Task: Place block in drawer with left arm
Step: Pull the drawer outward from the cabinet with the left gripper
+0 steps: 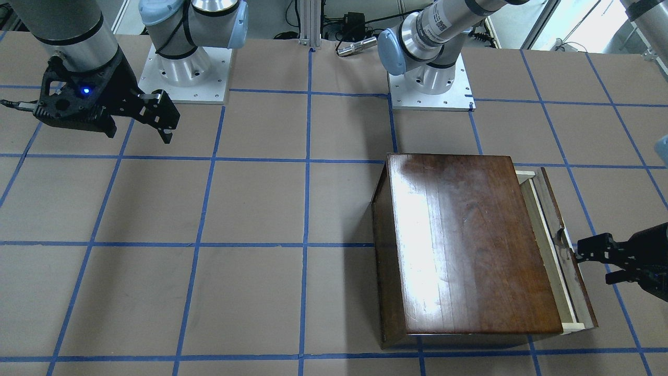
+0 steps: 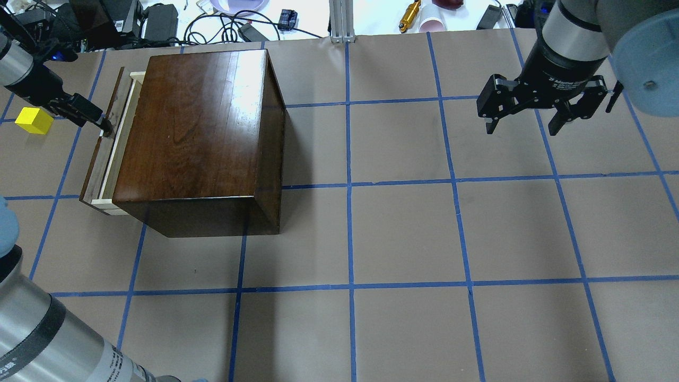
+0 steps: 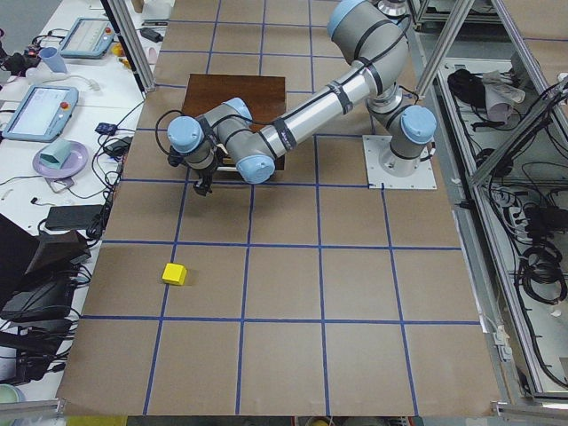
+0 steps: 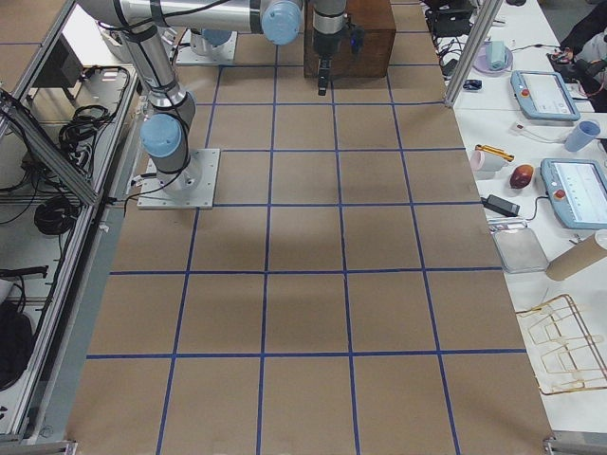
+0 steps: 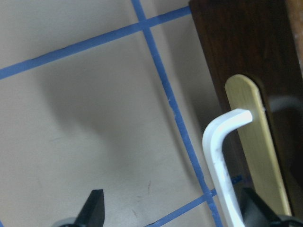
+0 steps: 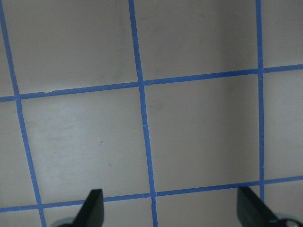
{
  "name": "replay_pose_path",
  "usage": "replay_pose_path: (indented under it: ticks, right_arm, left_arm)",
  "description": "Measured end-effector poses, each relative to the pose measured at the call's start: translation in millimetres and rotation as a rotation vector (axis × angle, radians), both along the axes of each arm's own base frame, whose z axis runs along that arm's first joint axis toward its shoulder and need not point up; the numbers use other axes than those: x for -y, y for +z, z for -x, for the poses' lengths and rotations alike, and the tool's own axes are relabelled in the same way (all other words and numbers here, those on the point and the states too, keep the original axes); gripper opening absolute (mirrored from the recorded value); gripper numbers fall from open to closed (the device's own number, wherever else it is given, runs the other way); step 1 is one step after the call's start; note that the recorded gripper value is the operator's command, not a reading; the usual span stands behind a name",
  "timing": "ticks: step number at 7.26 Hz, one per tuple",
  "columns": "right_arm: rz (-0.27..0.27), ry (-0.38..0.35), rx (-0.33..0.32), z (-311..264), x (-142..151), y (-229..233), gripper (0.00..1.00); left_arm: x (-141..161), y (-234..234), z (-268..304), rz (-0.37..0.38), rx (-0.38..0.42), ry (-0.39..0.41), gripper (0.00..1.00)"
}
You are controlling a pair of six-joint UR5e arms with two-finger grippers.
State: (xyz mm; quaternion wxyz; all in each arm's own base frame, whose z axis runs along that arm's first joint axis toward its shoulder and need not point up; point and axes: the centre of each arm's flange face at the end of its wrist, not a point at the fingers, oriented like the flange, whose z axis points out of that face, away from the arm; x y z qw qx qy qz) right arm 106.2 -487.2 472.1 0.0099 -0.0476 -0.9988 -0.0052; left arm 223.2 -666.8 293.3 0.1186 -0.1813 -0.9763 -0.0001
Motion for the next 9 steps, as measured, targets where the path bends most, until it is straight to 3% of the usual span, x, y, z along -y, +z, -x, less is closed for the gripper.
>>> replay_pose_path:
  ticks: [9]
  right_arm:
    - [0.000,0.000,0.000,0.0,0.0,0.1,1.00]
  left_arm:
    - [8.8,0.5,-36.3,0.023,0.034,-0.041,0.99]
